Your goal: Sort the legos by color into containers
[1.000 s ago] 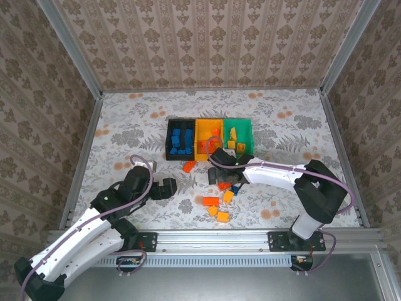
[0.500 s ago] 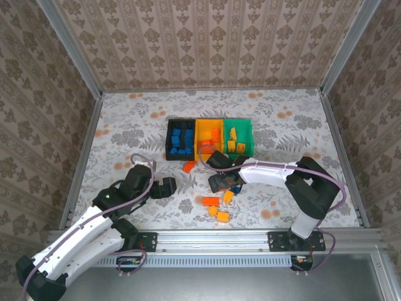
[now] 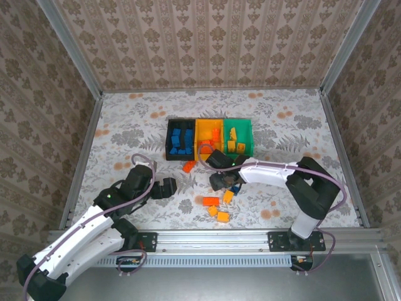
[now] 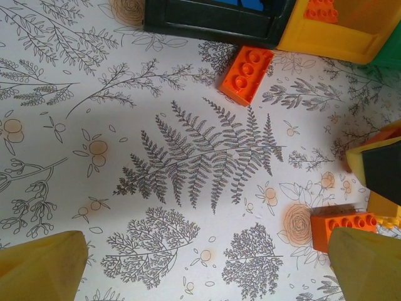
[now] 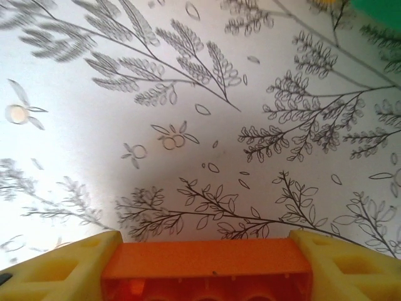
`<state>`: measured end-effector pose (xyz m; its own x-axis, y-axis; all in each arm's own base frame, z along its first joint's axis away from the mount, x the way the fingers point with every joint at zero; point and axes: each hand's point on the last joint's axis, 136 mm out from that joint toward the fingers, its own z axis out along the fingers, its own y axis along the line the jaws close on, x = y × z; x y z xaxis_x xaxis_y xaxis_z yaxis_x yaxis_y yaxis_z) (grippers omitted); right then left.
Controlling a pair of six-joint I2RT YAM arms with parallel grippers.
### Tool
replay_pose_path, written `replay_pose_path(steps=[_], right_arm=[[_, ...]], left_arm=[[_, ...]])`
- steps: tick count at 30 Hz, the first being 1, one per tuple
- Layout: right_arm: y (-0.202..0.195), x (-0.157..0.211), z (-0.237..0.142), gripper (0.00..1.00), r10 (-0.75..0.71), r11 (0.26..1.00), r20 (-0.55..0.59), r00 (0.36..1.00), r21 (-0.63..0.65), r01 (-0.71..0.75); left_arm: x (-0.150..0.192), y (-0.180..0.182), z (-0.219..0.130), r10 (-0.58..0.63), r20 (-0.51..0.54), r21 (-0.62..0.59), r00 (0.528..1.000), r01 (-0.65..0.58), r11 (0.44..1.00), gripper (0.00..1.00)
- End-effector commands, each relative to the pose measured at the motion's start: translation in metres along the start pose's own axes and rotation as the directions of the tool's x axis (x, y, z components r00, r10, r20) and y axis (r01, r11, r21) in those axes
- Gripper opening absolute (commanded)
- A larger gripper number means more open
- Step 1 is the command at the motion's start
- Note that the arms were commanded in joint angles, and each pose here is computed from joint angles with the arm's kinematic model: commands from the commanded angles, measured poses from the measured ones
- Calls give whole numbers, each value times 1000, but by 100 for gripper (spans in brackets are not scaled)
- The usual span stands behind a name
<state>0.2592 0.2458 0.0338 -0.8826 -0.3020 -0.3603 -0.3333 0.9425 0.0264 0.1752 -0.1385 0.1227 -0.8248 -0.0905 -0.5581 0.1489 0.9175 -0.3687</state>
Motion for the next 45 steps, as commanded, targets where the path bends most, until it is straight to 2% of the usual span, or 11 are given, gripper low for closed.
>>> replay_pose_path(steps=[1, 5, 8, 15, 22, 27, 30, 33, 37, 40, 45], right_arm=[[11, -35, -40, 57, 20, 998, 129, 991, -65, -11], [13, -77, -72, 57, 79, 994, 238, 968, -99, -56], [8, -109, -78, 57, 139, 989, 294, 946, -93, -117], [-14, -176, -59, 58, 237, 970, 356, 904, -37, -239], [-19, -216, -40, 59, 264, 962, 364, 893, -30, -272], [-27, -231, -34, 72, 302, 948, 371, 878, -22, -317], [-30, -236, -39, 86, 326, 939, 384, 864, -30, -341], [-34, -239, -53, 92, 344, 933, 416, 842, -46, -358], [-43, -226, -73, 93, 373, 919, 446, 814, -59, -389], [-57, -200, -83, 93, 399, 904, 451, 798, -46, -426], [-90, -139, -94, 93, 466, 861, 449, 763, -30, -508]], left_arm=[[-5, -2, 0, -11, 17, 11, 1000, 10, 1000, 100], [-7, -4, 1, -7, 23, 15, 1000, 7, 1000, 100], [-8, -6, 3, -4, 16, 19, 1000, 3, 1000, 100], [-7, -11, 9, 16, -12, 25, 1000, -16, 1000, 100], [-6, -19, 18, 49, -42, 48, 998, -47, 998, 99], [0, -22, 29, 69, -81, 54, 994, -65, 996, 99], [2, -28, 34, 88, -97, 75, 991, -81, 994, 99], [2, -38, 38, 123, -104, 99, 987, -112, 989, 99], [1, -59, 43, 209, -111, 126, 972, -195, 973, 100], [4, -82, 51, 298, -126, 151, 946, -279, 948, 99], [17, -128, 74, 450, -186, 192, 873, -417, 888, 88]])
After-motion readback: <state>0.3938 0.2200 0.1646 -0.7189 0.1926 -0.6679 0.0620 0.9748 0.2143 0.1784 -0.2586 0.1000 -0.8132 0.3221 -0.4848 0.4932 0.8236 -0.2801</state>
